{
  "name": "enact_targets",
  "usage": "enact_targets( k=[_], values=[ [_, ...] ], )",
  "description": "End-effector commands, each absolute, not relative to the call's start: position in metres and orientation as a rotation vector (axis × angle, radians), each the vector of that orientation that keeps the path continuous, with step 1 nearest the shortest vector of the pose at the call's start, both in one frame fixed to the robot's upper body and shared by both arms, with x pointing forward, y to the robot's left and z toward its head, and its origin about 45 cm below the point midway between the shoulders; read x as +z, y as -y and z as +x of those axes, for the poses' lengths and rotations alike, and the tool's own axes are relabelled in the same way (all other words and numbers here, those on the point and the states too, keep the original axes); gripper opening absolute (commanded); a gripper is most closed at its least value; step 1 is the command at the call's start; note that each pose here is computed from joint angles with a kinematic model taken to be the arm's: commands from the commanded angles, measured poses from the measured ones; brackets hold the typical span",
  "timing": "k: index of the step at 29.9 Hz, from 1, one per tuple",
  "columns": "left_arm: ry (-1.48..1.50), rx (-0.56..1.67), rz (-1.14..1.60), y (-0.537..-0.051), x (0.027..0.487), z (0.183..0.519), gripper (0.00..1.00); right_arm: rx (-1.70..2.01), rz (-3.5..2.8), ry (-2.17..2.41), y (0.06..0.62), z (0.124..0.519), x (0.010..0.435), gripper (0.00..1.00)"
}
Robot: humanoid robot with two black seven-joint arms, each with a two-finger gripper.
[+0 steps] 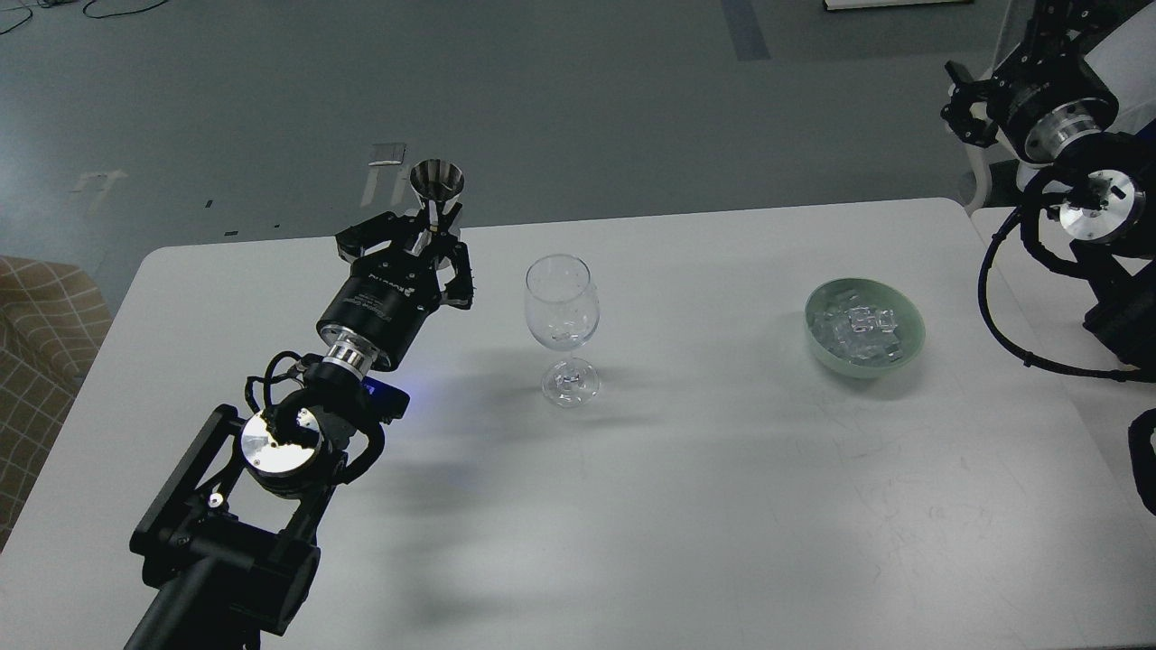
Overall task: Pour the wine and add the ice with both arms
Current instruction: 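Carry the jigger with the left gripper above the wine glass, then tilt the jigger with the left gripper to pour into the glass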
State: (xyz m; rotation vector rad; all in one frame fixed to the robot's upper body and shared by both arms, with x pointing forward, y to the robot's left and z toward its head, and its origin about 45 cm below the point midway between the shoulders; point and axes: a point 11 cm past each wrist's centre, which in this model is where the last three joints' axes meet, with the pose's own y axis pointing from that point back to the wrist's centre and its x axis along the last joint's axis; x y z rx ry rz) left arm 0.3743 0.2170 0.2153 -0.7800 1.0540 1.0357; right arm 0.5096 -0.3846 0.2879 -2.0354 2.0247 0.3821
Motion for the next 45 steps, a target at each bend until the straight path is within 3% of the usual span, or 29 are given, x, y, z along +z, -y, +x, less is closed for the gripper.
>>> enact_targets(
  k=[1,18,45],
  values=[
    [-1.036,1.031,-0.721,-0.218,0.214,0.372,0.17,0.390,-2.035,-2.023,0.383,0.510,0.286,1.00],
    [-0.889,1.007,-0.530,-0.187,0.219,0.360,0.14,0.375,-2.047,-1.998,0.378,0.511,0.293,1.00],
    [-0.757,1.012,-0.369,-0.179,0.217,0.359,0.15,0.360,-2.079,-1.952,0.365,0.512,0.300,1.00]
  ],
)
